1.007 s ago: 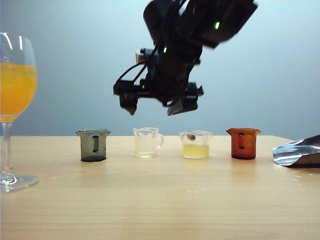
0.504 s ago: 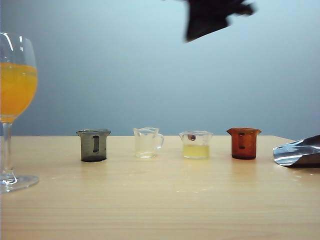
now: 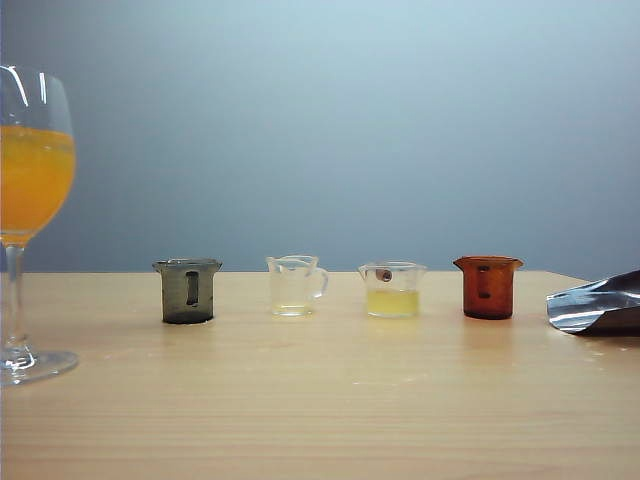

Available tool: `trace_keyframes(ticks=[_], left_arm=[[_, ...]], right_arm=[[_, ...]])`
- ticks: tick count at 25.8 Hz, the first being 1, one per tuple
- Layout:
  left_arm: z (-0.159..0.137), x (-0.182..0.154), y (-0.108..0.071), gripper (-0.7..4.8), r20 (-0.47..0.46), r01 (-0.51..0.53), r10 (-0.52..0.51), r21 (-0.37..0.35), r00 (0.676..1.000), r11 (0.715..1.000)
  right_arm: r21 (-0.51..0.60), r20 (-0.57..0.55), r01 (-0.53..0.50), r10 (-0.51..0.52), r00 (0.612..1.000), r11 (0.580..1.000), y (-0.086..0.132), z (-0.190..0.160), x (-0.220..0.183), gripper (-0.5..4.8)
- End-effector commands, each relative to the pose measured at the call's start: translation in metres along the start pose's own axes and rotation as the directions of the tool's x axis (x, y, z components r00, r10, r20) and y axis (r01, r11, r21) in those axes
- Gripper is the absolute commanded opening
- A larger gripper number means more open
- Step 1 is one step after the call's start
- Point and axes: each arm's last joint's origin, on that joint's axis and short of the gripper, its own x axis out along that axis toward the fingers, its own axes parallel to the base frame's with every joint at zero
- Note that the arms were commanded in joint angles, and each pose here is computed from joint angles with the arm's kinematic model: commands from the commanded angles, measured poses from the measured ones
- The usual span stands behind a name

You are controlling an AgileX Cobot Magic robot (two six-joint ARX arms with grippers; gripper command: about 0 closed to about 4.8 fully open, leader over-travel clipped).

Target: Pick up the second measuring cup from the left, pour the orange juice inside into the goblet, and finally put the measuring cup back in its original place.

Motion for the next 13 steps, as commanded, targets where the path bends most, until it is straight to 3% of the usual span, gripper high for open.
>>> trace_keyframes(ticks=[1,3,6,8,10,13], left_arm=[[-0.013,0.004,0.004,-0.03,0.026,-0.049,0.050,-0.035,0.998,0.998],[-0.017,0.004,0.005,-0.03,0.104,-0.067,0.073,-0.060,0.992,0.996],[-0.027,0.007,0.006,-0.03,0.280,-0.074,0.099,-0.098,0.955,0.992],[-0.039,0.014,0.006,-0.03,0.345,-0.075,0.109,-0.111,0.932,0.991],[-0.057,0.028,0.006,-0.03,0.377,-0.079,0.119,-0.120,0.919,0.990],[-0.074,0.045,0.005,-0.03,0.330,-0.090,0.124,-0.118,0.936,0.989]], right_arm=[[0.052,-0.041,0.002,0.000,0.999,0.999,-0.007,-0.019,-0.001,-0.01],[0.087,-0.048,0.009,-0.005,0.999,0.996,-0.010,-0.028,0.001,-0.01],[0.097,-0.019,0.012,-0.010,1.000,0.995,-0.017,-0.052,0.017,-0.01],[0.088,0.016,0.021,-0.022,1.000,0.996,-0.020,-0.064,0.026,-0.01],[0.085,0.042,0.065,-0.068,0.997,0.994,-0.023,-0.076,0.033,-0.01],[0.085,0.032,0.089,-0.092,0.995,0.992,-0.025,-0.085,0.036,0.01]])
